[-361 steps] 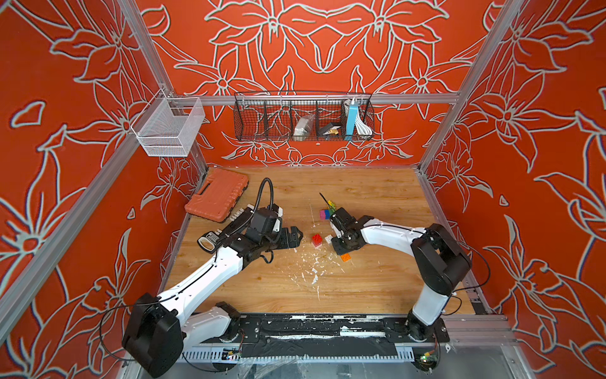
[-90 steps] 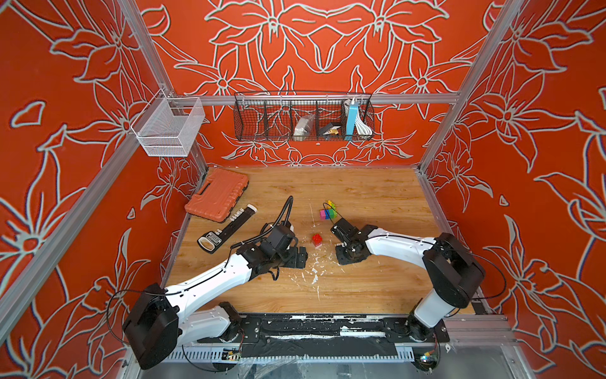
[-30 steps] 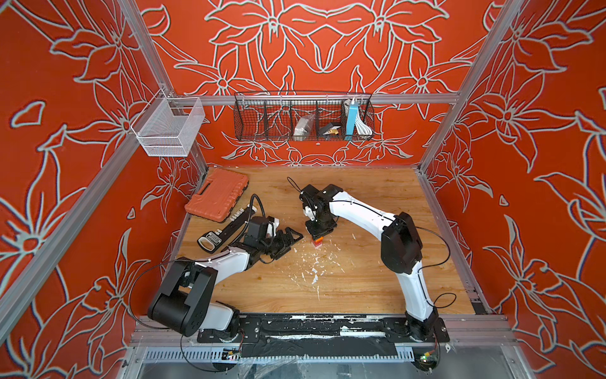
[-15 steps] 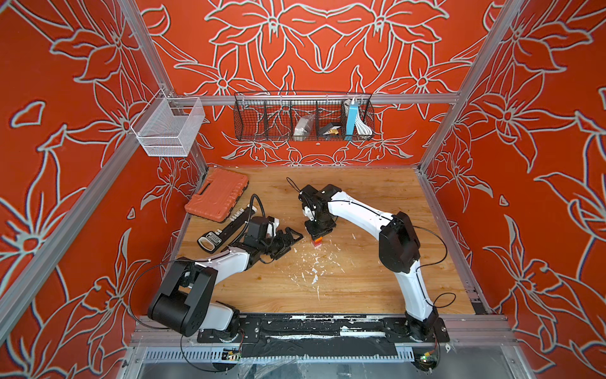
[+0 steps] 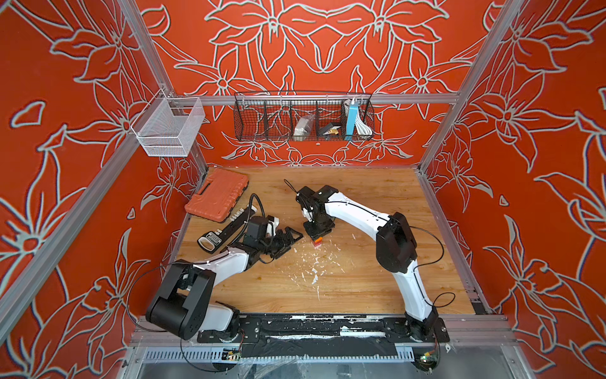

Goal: Assemble the letter r with lego
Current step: Assemble the lego brick with the lego brick, then adjust the lego brick at the center of the board.

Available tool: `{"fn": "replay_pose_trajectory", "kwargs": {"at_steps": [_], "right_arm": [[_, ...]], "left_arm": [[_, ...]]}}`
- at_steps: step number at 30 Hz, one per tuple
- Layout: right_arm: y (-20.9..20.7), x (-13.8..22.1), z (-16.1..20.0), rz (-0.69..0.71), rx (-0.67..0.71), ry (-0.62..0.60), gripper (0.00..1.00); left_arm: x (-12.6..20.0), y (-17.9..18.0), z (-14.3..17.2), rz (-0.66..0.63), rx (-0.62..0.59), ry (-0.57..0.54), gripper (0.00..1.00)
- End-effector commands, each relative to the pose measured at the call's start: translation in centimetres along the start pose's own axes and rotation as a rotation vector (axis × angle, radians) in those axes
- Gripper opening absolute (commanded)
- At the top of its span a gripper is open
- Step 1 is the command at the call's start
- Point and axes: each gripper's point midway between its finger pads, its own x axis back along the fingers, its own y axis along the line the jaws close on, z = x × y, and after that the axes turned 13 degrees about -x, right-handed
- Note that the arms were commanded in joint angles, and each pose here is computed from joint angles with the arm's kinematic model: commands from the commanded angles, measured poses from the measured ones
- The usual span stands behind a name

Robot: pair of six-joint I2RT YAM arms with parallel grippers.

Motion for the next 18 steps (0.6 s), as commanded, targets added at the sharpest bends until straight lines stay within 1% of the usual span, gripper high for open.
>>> {"fn": "replay_pose_trajectory", "kwargs": {"at_steps": [1, 4, 8, 15, 18], "right_arm": [[-1.3, -4.6, 1.1, 0.109, 0.016, 0.078, 0.00], [-0.7, -5.4, 1.5, 0.097, 0.042, 0.091, 0.00], [-1.0, -6.5, 2.5, 0.115, 0.055, 0.117, 0.00], [-2.1, -9.6, 5.4, 0.154, 0.034, 0.192, 0.00], [-2.0, -8.9, 5.2, 0.144, 0.024, 0.174, 0.00]], "left_arm": [[0.4, -0.3, 0.0, 0.013, -0.016, -0.002, 0.92], [0.4, -0.4, 0.0, 0.015, -0.017, -0.001, 0.91], [0.6, -0.4, 0.1, 0.010, -0.020, -0.002, 0.91], [1.0, -0.5, 0.1, -0.003, -0.027, -0.008, 0.91], [1.5, -0.5, -0.1, -0.015, -0.031, -0.021, 0.92]]}}
